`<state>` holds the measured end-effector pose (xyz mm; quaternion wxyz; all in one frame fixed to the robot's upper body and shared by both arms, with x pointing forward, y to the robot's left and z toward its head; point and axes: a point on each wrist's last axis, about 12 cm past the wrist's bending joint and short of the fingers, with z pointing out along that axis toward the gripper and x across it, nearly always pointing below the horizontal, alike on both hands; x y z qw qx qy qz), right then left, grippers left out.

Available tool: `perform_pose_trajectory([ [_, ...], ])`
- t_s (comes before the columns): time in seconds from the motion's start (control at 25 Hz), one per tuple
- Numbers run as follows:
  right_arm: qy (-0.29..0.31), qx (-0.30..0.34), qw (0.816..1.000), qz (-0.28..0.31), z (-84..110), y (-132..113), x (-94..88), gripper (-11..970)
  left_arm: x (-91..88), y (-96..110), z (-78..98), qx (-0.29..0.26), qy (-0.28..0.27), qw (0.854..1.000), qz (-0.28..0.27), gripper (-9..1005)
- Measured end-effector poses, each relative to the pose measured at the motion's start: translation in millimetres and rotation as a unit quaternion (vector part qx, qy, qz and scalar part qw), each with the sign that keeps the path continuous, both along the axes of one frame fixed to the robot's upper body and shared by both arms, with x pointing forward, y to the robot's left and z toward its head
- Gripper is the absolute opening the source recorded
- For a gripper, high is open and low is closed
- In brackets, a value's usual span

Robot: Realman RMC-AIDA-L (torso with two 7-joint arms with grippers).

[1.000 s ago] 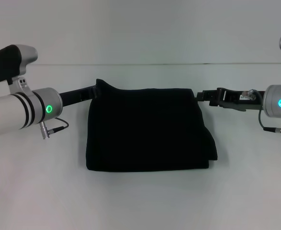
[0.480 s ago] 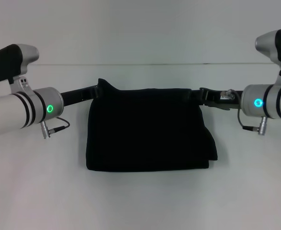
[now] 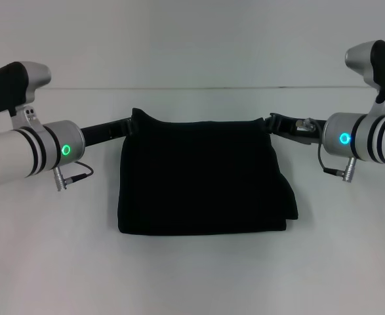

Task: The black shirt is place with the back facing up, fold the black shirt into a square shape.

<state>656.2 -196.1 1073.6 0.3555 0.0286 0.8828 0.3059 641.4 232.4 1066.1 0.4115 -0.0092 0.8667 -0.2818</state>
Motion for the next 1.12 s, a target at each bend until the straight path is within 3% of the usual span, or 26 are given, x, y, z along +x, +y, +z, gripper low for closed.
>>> perform_pose_trajectory([
  [0.04, 0.003, 0.001, 1.0, -0.002, -0.7, -0.9, -0.3, 301, 0.1, 0.2, 0.2, 0.0, 0.0, 1.0, 0.0, 18],
  [0.12, 0.006, 0.001, 1.0, -0.006, -2.1, -4.5, -1.3, 71, 0.5, 0.4, 0.7, 0.0, -0.001, 1.0, -0.001, 19],
  [0.56, 0.011, 0.005, 1.0, -0.006, -4.0, -9.5, -3.8, 163, 1.0, 0.4, 1.3, 0.001, -0.001, 1.0, -0.001, 24],
  [0.8, -0.002, -0.002, 1.0, 0.008, -1.1, -2.7, -2.2, 58, 1.1, 0.5, 1.2, 0.002, -0.001, 1.0, -0.001, 26],
  [1.12, -0.008, -0.005, 1.0, 0.005, 0.2, -5.1, -0.9, 14, 1.3, 1.1, 1.1, 0.003, -0.002, 1.0, 0.001, 30],
])
